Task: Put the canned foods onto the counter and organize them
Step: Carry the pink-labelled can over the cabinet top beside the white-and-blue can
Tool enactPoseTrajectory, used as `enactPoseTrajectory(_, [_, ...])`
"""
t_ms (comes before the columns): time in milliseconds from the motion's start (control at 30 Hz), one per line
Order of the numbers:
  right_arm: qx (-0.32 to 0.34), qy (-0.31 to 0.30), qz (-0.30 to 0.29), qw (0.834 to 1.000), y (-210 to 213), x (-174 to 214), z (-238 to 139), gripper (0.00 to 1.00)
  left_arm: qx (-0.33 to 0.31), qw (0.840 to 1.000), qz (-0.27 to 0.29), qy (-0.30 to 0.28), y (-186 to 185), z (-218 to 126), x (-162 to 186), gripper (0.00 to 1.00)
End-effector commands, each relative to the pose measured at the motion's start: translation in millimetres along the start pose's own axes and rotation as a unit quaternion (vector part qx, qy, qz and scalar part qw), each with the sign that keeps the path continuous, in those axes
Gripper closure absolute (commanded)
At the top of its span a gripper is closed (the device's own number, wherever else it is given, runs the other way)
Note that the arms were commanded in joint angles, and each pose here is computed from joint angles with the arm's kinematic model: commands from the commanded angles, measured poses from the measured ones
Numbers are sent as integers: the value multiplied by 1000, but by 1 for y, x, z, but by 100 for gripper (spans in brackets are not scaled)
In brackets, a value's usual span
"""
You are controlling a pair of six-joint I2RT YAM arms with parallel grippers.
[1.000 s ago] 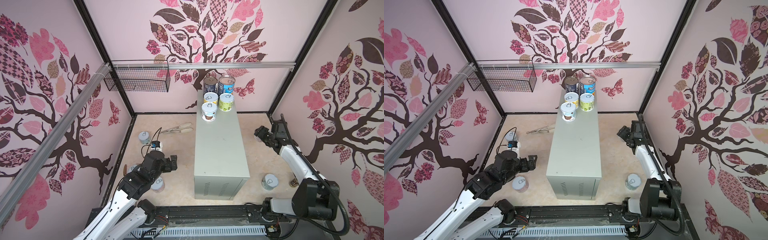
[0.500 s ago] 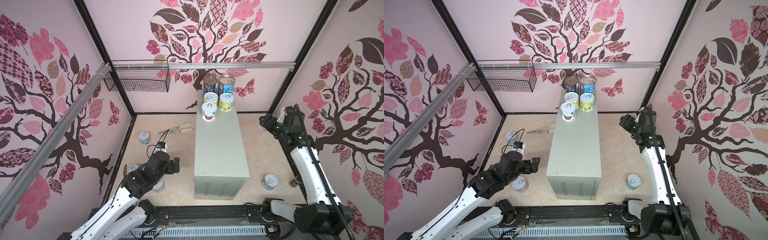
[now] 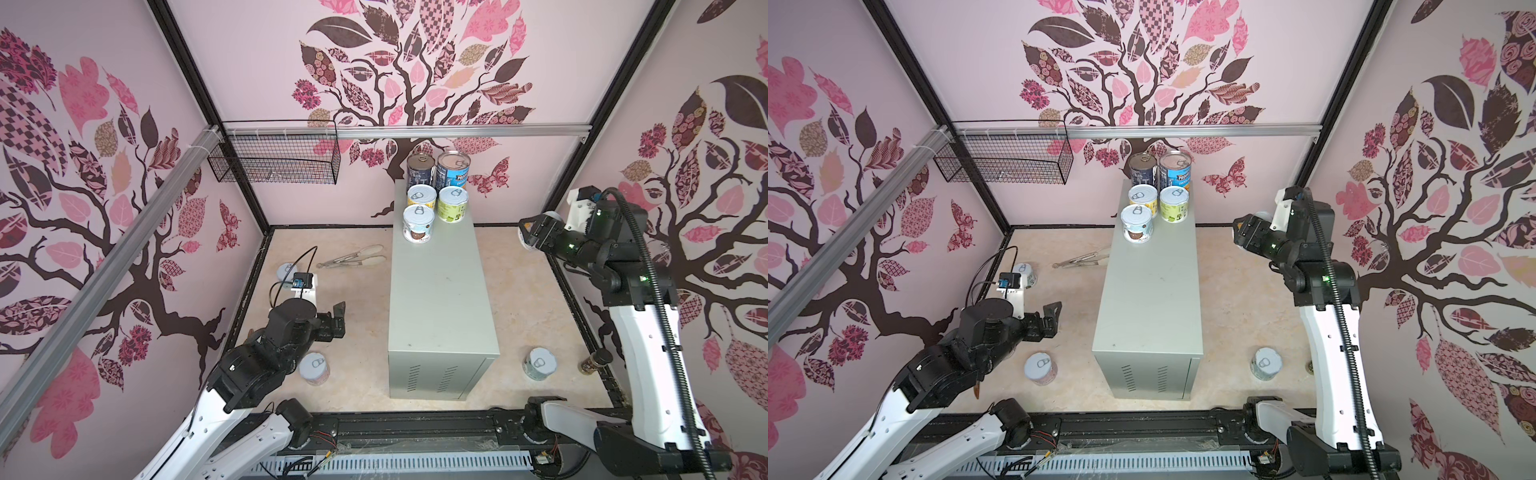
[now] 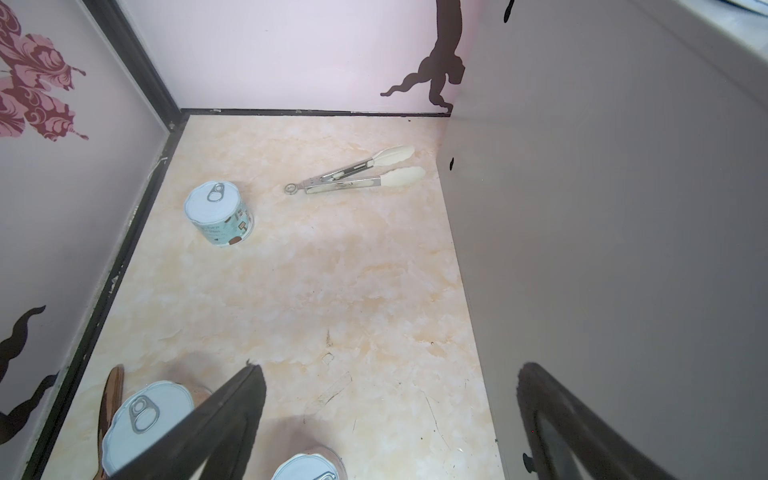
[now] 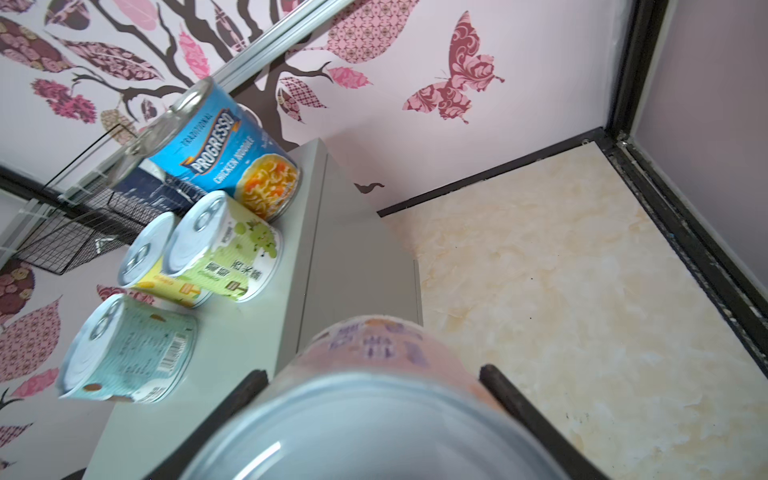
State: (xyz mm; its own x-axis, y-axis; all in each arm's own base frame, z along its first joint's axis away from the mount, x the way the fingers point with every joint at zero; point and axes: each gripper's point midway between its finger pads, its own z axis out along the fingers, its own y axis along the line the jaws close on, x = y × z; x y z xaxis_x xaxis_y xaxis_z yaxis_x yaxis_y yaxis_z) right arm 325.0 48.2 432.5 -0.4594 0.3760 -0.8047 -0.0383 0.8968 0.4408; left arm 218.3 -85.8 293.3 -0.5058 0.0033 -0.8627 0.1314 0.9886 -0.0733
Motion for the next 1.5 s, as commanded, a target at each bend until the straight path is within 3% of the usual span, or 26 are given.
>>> enactPoseTrajectory(0, [-26,20,-57,998,32,1,-8,38,9,1000,4,2,-2,-3,1,2])
enactPoseTrajectory(367, [-17,80,-188,979,111,28,14,37,20,1000,0,19,-8,14,25,2])
enactPoseTrajectory(1233, [4,122,-240,963,126,49,102,37,19,1000,9,24,-8,34,47,2])
enactPoseTrajectory(1467, [9,130,-244,961,126,55,118,33,20,999,7,27,-8,36,48,2])
